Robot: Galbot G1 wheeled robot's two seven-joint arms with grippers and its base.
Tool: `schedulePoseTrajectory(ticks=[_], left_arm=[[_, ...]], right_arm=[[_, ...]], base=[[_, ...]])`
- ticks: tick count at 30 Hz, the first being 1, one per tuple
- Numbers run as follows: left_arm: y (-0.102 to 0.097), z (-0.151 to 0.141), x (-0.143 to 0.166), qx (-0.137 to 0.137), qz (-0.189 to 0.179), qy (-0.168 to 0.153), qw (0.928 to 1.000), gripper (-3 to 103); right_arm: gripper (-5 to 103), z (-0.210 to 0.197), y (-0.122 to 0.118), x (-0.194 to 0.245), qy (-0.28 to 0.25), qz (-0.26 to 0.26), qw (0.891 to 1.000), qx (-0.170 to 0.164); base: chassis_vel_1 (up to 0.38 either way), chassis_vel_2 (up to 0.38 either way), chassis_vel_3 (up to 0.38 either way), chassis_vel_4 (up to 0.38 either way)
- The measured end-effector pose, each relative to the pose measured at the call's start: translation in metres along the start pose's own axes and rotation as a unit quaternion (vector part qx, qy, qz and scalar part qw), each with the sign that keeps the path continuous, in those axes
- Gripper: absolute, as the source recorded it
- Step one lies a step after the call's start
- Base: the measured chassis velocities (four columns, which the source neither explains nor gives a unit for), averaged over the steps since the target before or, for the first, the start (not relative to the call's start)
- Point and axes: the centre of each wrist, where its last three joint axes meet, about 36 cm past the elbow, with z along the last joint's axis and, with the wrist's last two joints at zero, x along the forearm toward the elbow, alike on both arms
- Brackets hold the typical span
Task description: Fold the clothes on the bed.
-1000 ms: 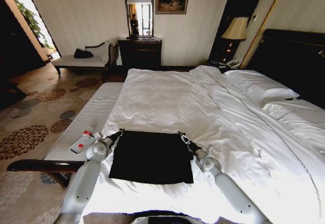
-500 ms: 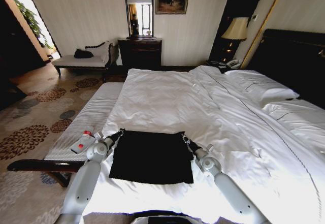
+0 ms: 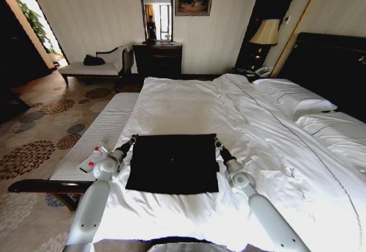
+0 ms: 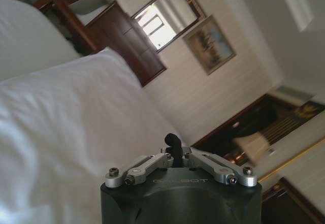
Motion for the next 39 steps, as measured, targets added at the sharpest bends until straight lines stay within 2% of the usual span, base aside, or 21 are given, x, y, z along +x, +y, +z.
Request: schedulePoseTrajectory(ticks=[2, 3, 4, 7, 8, 12, 13, 18, 21, 22, 24, 25, 26, 27, 30, 31, 32, 35, 36, 39], left_arm=[[-0.003, -0.002, 0.002, 0.003, 0.006, -0.004, 1.0000, 2], [-0.014, -0.010, 0.010, 0.013, 0.029, -0.018, 0.9994, 2], [-0.014, -0.010, 0.010, 0.013, 0.029, -0.018, 0.9994, 2], [-0.041, -0.029, 0.027, 0.020, 0.075, -0.044, 0.9960, 2], [-0.041, -0.029, 0.027, 0.020, 0.075, -0.044, 0.9960, 2], [-0.067, -0.048, 0.049, 0.022, 0.116, -0.063, 0.9910, 2], [-0.067, -0.048, 0.049, 0.022, 0.116, -0.063, 0.9910, 2], [-0.091, -0.058, 0.072, 0.017, 0.138, -0.070, 0.9878, 2], [-0.120, -0.062, 0.097, -0.001, 0.158, -0.069, 0.9851, 2], [-0.120, -0.062, 0.097, -0.001, 0.158, -0.069, 0.9851, 2], [-0.136, -0.065, 0.109, -0.012, 0.167, -0.068, 0.9835, 2], [-0.150, -0.069, 0.118, -0.025, 0.169, -0.068, 0.9829, 2], [-0.152, -0.073, 0.112, -0.049, 0.130, -0.044, 0.9893, 2], [-0.152, -0.073, 0.112, -0.049, 0.130, -0.044, 0.9893, 2], [-0.118, -0.063, 0.072, -0.069, 0.047, -0.001, 0.9965, 2], [-0.101, -0.053, 0.049, -0.079, 0.016, 0.021, 0.9965, 2], [-0.101, -0.053, 0.049, -0.079, 0.016, 0.021, 0.9965, 2], [-0.044, -0.013, -0.024, -0.100, -0.072, 0.084, 0.9888, 2], [-0.044, -0.013, -0.024, -0.100, -0.072, 0.084, 0.9888, 2], [-0.013, 0.013, -0.080, -0.120, -0.116, 0.092, 0.9816, 2]], right_arm=[[1, -0.002, 0.003, 0.001, -0.004, -0.003, 1.000, -0.002], [1, -0.009, 0.014, 0.006, -0.018, -0.017, 1.000, -0.009], [1, -0.009, 0.014, 0.006, -0.018, -0.017, 1.000, -0.009], [1, -0.025, 0.033, 0.018, -0.044, -0.041, 0.998, -0.016], [1, -0.025, 0.033, 0.018, -0.044, -0.041, 0.998, -0.016], [1, -0.046, 0.058, 0.033, -0.072, -0.066, 0.995, -0.014], [1, -0.046, 0.058, 0.033, -0.072, -0.066, 0.995, -0.014], [1, -0.067, 0.088, 0.052, -0.092, -0.083, 0.992, -0.004], [1, -0.086, 0.121, 0.072, -0.087, -0.064, 0.994, 0.021], [1, -0.086, 0.121, 0.072, -0.087, -0.064, 0.994, 0.021], [1, -0.095, 0.140, 0.077, -0.084, -0.048, 0.995, 0.033], [1, -0.104, 0.159, 0.079, -0.082, -0.024, 0.995, 0.042], [1, -0.108, 0.163, 0.068, -0.056, 0.052, 0.995, 0.058], [1, -0.108, 0.163, 0.068, -0.056, 0.052, 0.995, 0.058], [1, -0.095, 0.117, 0.046, -0.008, 0.132, 0.987, 0.090], [1, -0.088, 0.092, 0.035, 0.019, 0.161, 0.982, 0.096], [1, -0.088, 0.092, 0.035, 0.019, 0.161, 0.982, 0.096], [1, -0.065, 0.020, -0.005, 0.077, 0.224, 0.967, 0.089], [1, -0.065, 0.020, -0.005, 0.077, 0.224, 0.967, 0.089], [1, -0.036, -0.035, -0.041, 0.109, 0.253, 0.957, 0.093]], base=[[0.000, 0.000, 0.000, 0.000], [0.000, 0.000, 0.000, 0.000], [0.000, 0.000, 0.000, 0.000], [0.000, 0.000, 0.000, 0.000], [0.000, 0.000, 0.000, 0.000], [0.000, 0.000, 0.000, 0.000], [0.000, 0.000, 0.000, 0.000], [0.000, 0.000, 0.000, 0.000], [0.000, 0.000, 0.000, 0.000], [0.000, 0.000, 0.000, 0.000], [0.000, 0.000, 0.000, 0.000], [0.000, 0.000, 0.000, 0.000], [0.000, 0.000, 0.000, 0.000], [0.000, 0.000, 0.000, 0.000], [0.000, 0.000, 0.000, 0.000], [0.000, 0.000, 0.000, 0.000], [0.000, 0.000, 0.000, 0.000], [0.000, 0.000, 0.000, 0.000], [0.000, 0.000, 0.000, 0.000], [0.000, 0.000, 0.000, 0.000]])
